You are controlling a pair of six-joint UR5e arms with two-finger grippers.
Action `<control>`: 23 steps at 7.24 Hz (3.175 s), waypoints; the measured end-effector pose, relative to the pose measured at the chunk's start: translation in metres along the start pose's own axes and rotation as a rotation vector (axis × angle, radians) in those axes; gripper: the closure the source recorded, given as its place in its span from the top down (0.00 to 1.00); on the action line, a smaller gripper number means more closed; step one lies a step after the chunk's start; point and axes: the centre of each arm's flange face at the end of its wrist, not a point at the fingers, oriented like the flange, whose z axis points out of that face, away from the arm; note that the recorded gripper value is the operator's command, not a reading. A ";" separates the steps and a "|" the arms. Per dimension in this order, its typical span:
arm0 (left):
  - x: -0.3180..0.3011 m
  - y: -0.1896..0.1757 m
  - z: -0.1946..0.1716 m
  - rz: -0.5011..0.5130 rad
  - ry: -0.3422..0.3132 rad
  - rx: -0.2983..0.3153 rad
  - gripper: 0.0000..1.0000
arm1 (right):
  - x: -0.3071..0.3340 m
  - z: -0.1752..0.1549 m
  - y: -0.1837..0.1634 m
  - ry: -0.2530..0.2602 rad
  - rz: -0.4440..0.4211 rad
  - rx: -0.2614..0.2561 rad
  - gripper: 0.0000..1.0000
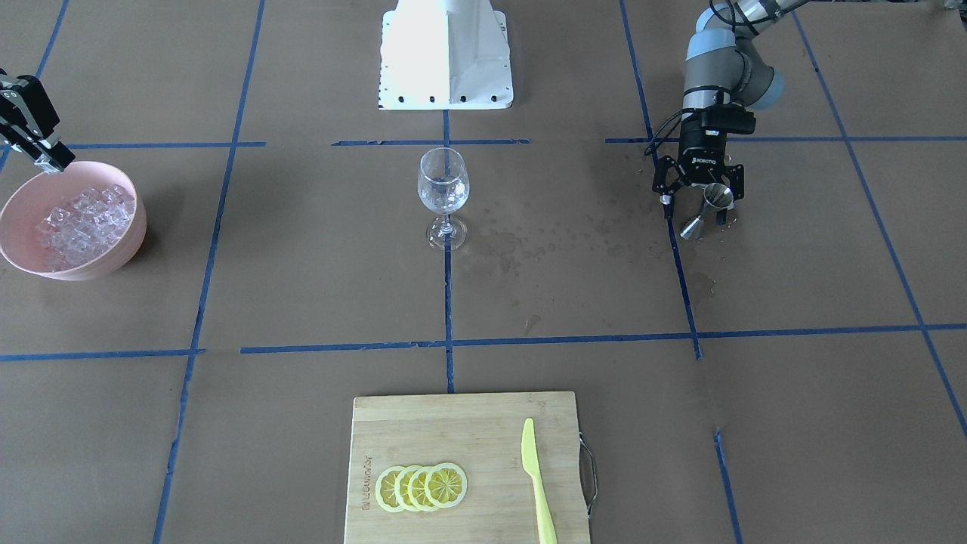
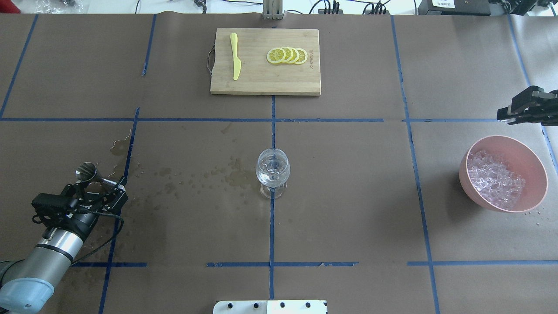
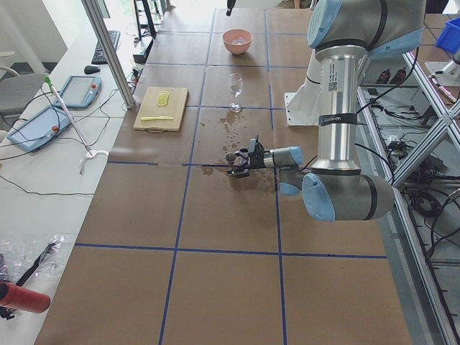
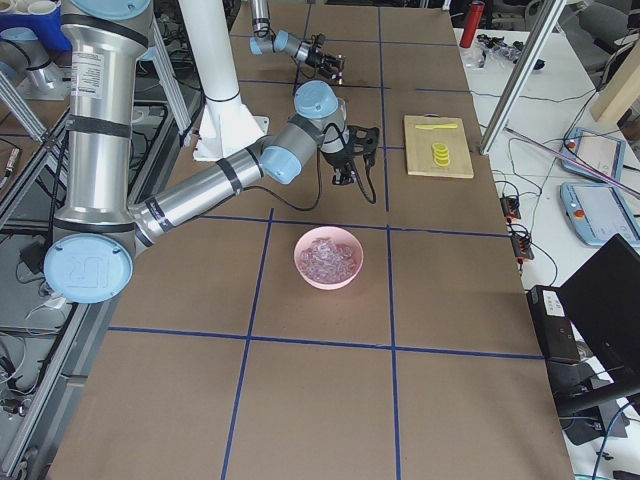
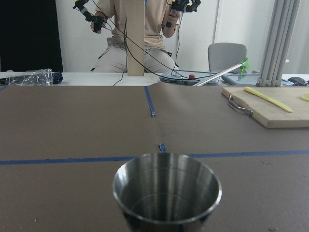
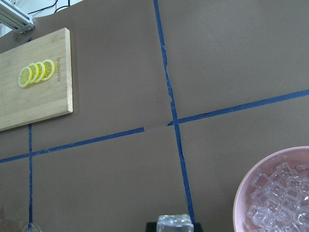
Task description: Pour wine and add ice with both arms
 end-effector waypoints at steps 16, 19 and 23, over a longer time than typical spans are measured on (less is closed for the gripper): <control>-0.013 -0.069 -0.098 0.156 0.122 -0.756 1.00 | -0.286 0.090 0.102 -0.119 0.041 -0.108 0.00; -0.003 -0.098 -0.104 0.109 0.121 -0.912 1.00 | -0.315 0.113 0.113 -0.118 0.026 -0.116 0.00; 0.025 -0.151 -0.112 0.057 0.097 -1.020 1.00 | -0.353 0.147 0.121 -0.104 0.014 -0.114 0.00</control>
